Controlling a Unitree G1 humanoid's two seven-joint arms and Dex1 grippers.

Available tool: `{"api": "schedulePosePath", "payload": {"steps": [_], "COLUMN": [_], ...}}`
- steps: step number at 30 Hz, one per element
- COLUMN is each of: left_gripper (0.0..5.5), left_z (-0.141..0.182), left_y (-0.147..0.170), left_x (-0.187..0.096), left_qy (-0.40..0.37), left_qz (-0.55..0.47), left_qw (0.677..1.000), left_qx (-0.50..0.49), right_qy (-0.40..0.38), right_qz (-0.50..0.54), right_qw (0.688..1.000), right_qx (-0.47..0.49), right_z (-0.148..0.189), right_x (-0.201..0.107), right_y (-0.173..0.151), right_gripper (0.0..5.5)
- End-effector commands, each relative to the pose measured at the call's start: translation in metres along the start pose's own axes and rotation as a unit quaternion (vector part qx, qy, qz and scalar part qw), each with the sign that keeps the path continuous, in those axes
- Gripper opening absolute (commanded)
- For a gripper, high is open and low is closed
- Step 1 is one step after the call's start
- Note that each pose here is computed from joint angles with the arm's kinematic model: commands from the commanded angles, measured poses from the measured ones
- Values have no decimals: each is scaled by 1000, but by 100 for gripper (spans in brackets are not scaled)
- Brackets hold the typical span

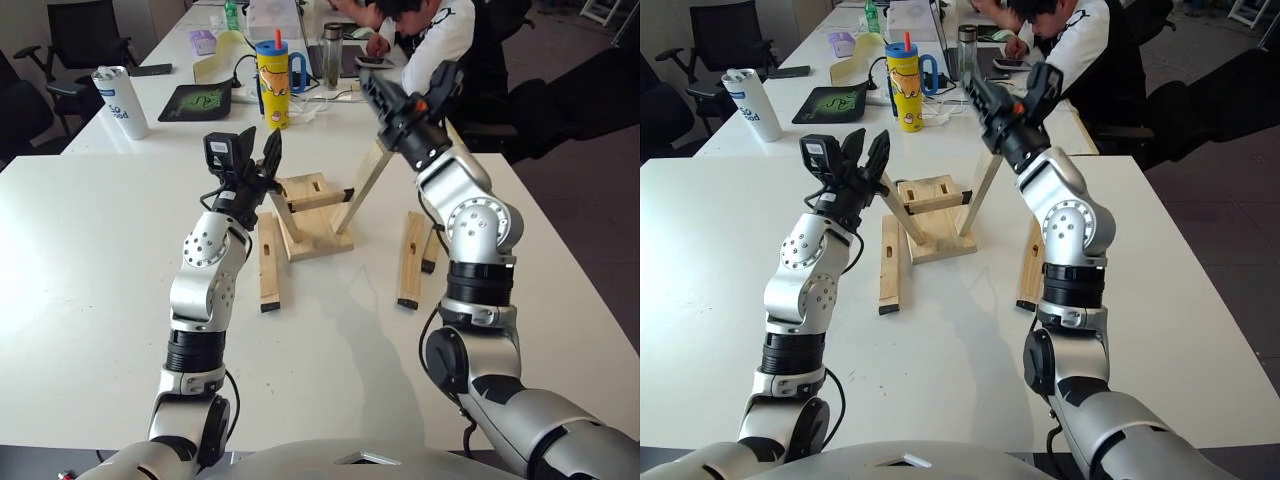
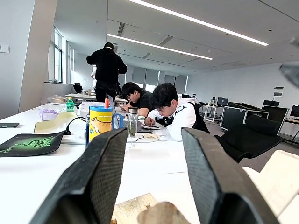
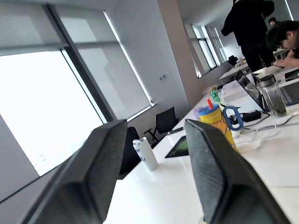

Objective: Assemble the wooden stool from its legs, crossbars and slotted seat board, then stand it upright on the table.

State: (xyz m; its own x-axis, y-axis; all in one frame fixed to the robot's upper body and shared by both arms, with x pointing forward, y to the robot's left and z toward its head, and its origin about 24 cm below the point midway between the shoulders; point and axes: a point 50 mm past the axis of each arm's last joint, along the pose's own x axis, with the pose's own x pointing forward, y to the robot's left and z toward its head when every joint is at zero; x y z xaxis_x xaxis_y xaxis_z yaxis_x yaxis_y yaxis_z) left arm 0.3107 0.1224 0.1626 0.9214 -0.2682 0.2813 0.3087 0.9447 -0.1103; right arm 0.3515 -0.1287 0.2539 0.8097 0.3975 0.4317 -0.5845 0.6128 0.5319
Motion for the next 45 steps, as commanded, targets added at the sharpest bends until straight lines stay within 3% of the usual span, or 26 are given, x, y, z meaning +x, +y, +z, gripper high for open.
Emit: {"api": "schedulePosePath", "payload": {"steps": [1,4,7,9,11,13,15,17,23,29,39,42,45], "left_gripper": [209,209,209,209,209,209,209,209,209,209,209,209,209], "left_z": [-37,-35,-33,-30,-26,-22,-18,-14,-13,-16,-16,-16,-13], "left_y": [13,12,13,13,11,10,7,4,1,2,1,1,1], "left_x": [-13,-11,-11,-10,-8,-5,-3,-1,0,-3,-1,0,0], "left_qy": [99,96,93,90,84,78,72,65,65,70,69,68,61], "left_qz": [30,25,25,23,19,15,9,2,-4,-1,-9,-9,-5], "left_qw": [995,995,995,996,996,997,997,998,998,998,998,998,998], "left_qx": [1,4,5,6,7,7,6,4,2,0,0,0,3], "right_qy": [-96,-141,-111,-6,163,347,456,479,404,257,274,213,94], "right_qz": [-78,-128,-119,-126,-113,-99,-91,-79,-97,-67,-43,-87,-125], "right_qw": [992,981,986,992,980,933,886,874,907,964,957,966,966], "right_qx": [37,43,29,31,19,7,-2,-22,-72,-30,81,119,205], "right_z": [53,78,64,17,-54,-115,-147,-154,-130,-94,-104,-91,-61], "right_x": [11,12,15,13,-2,-31,-61,-72,-53,-24,-24,-20,-16], "right_y": [-20,-38,-41,-47,-43,-33,-28,-25,-32,-19,-2,-15,-33], "right_gripper": [228,228,228,228,228,228,228,228,228,228,228,228,228]}}
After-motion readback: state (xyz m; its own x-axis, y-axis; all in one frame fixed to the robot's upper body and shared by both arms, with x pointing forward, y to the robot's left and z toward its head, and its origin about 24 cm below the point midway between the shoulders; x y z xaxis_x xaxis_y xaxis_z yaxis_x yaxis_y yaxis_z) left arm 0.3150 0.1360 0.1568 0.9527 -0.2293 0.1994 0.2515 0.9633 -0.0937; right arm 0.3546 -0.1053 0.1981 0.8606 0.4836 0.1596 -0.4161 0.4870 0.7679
